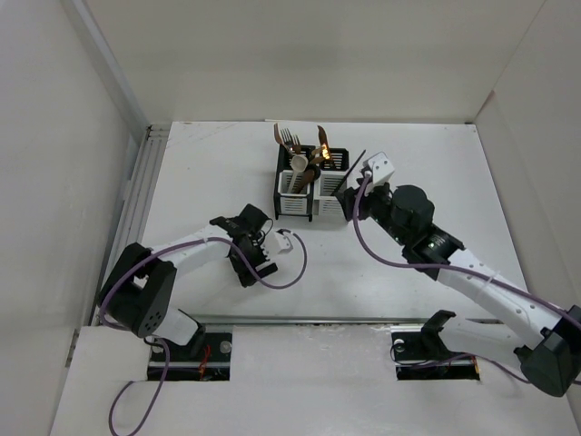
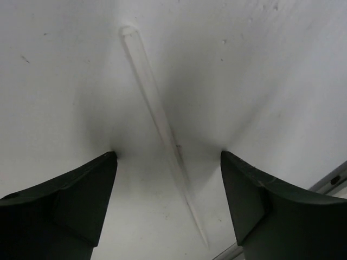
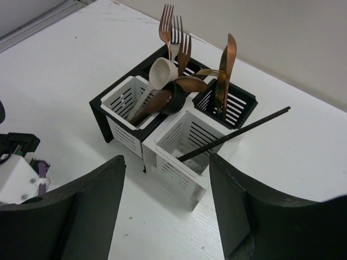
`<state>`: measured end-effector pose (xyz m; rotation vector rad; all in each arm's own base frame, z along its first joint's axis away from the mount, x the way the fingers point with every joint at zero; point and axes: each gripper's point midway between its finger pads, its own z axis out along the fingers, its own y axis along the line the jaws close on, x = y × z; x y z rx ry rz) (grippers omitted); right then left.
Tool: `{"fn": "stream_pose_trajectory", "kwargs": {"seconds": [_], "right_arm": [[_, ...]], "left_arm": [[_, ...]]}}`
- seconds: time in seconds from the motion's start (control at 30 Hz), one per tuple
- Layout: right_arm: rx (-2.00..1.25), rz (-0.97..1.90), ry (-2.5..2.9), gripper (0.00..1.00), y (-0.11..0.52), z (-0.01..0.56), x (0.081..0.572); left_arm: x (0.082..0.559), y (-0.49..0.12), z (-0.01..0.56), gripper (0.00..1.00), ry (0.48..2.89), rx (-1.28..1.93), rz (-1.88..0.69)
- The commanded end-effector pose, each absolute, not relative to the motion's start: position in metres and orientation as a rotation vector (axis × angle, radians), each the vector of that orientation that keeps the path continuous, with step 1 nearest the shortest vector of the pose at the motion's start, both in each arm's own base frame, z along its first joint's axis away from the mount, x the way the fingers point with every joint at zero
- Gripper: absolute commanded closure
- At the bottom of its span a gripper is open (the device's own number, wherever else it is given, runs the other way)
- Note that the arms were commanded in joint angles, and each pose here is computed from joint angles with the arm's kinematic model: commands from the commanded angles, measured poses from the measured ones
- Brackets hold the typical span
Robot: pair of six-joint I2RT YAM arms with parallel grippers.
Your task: Sort the eating utensils into containers
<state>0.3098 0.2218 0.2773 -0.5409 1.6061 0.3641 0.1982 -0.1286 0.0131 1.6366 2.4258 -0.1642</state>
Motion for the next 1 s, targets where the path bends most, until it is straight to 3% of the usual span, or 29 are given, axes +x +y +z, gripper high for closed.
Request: {"fn": "stream_pose_trajectory", "kwargs": {"seconds": [0.0,0.1,0.13,0.17,0.2,0.4,0.73,0.97], "right_arm": [[-0.509,0.354,1.574,0.31,0.213,0.288,0.308],[-0.491,0.342,1.590,0.31,0.209,0.287,0.307],[-0.491,0.341,1.590,0.31,0.209,0.287,0.307],[-0.483,0.335,1.589,0.31,0.206,0.289,0.306],[-0.479,0.337,1.580,0.31,0.205,0.292,0.304],[-0.421,0.303,1.575,0.31,0.194,0.298,0.306],[-0.402,0.276,1.587,0.31,0.189,0.296,0.308],[-0.371,0.257,1.575,0.31,0.180,0.301,0.306]], "left_arm": [[0.205,-0.119,-0.012,0.29,2.495,1.509,-0.049],[0.206,-0.123,-0.012,0.54,2.484,1.507,-0.079],[0.204,-0.124,-0.014,0.77,2.491,1.513,-0.094],[0.204,-0.124,-0.014,0.93,2.491,1.513,-0.094],[0.206,-0.125,-0.014,1.00,2.483,1.509,-0.094],[0.208,-0.131,-0.003,1.00,2.428,1.515,-0.123],[0.241,-0.195,0.123,1.00,2.067,1.465,-0.411],[0.254,-0.219,0.162,1.00,2.003,1.441,-0.496]]}}
